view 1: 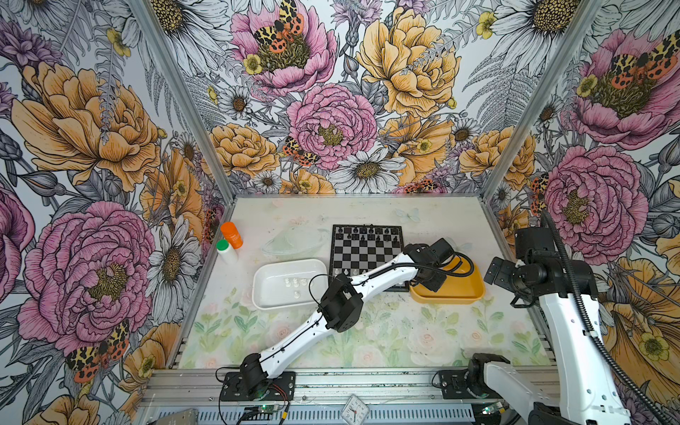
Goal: Set up the chess pieces on the board
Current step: 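Lift the black piece and carry it to the board's far corner, left gripper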
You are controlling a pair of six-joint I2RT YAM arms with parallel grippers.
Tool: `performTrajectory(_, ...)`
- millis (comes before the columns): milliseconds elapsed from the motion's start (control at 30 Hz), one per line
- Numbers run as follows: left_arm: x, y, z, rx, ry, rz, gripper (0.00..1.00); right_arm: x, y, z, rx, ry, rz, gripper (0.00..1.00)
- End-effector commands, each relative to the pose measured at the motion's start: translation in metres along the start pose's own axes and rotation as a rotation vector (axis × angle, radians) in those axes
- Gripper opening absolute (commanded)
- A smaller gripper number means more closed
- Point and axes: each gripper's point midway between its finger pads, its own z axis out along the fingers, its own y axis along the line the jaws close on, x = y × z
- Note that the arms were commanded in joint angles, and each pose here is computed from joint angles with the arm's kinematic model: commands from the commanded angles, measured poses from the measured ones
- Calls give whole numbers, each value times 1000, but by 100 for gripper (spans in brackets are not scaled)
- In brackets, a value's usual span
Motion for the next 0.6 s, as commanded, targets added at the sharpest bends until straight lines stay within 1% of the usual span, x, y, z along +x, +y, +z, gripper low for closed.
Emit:
performTrajectory(0, -26, 3, -26, -16, -86, 11, 20, -6, 2, -1, -13, -23, 1, 100)
performTrajectory(233, -27, 4, -36, -36, -91, 40, 18, -5, 4, 0, -21, -20, 2, 100)
performTrajectory(433, -30, 15, -51, -75, -100, 53, 15, -5, 6, 1, -31, -19, 6, 100)
performTrajectory(567, -30, 21, -53, -87, -100, 57, 12, -5, 7, 2, -35, -20, 7, 100)
